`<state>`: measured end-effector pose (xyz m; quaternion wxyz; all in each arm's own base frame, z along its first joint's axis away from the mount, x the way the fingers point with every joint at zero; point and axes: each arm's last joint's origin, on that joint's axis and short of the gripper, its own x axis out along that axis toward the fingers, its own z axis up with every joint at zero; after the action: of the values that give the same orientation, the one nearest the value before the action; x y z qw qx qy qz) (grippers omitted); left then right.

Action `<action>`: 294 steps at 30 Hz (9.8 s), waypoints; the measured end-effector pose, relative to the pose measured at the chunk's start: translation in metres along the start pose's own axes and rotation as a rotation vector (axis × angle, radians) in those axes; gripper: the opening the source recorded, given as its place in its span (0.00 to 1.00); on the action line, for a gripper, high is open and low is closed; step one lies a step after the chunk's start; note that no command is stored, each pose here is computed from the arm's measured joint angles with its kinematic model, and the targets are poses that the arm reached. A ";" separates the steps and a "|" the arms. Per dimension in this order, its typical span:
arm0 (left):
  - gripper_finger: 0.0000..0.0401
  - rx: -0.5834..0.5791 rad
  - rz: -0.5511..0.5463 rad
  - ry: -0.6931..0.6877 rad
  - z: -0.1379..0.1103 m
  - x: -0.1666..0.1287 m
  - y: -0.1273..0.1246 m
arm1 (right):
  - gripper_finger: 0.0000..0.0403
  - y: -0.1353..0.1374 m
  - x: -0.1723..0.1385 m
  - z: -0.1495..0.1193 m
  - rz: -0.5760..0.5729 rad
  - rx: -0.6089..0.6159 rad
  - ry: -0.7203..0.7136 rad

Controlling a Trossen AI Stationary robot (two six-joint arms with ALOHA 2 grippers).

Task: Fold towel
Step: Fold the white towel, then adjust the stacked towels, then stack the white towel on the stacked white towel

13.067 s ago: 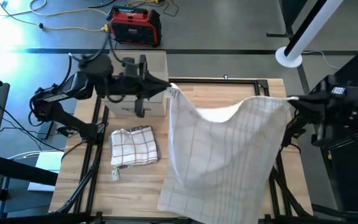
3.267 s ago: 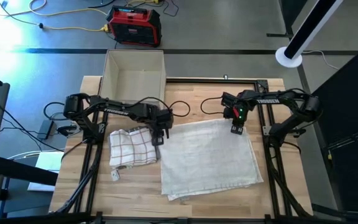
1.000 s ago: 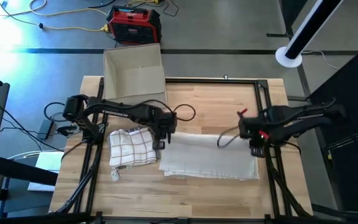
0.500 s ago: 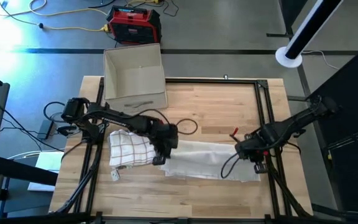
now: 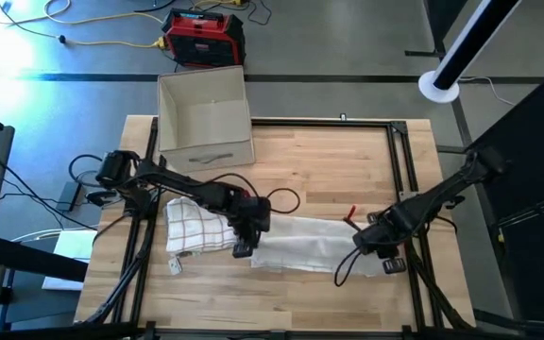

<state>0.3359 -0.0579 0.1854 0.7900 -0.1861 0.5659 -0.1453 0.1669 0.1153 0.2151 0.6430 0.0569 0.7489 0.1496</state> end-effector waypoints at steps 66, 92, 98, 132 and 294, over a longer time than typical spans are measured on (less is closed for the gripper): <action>0.30 0.319 0.117 0.192 -0.021 -0.011 0.056 | 0.04 -0.034 0.066 -0.050 -0.087 1.688 -0.221; 0.30 0.231 0.207 -0.264 -0.018 0.030 0.091 | 0.02 -0.026 -0.075 0.143 0.122 1.337 -0.826; 0.30 0.236 0.210 -0.259 -0.018 0.030 0.092 | 0.02 -0.057 -0.065 0.200 0.194 1.178 -0.817; 0.28 0.152 0.254 -0.060 -0.044 -0.090 0.047 | 0.44 0.006 -0.102 0.111 0.040 1.205 -0.729; 0.00 -0.319 0.568 -0.344 -0.191 -0.167 -0.019 | 0.51 -0.160 -0.141 0.300 -0.280 0.226 -0.744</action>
<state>0.1016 -0.0257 0.2785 0.8434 -0.1640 0.4695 0.2033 0.5012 -0.0308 0.2629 0.8737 0.0749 0.4776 -0.0532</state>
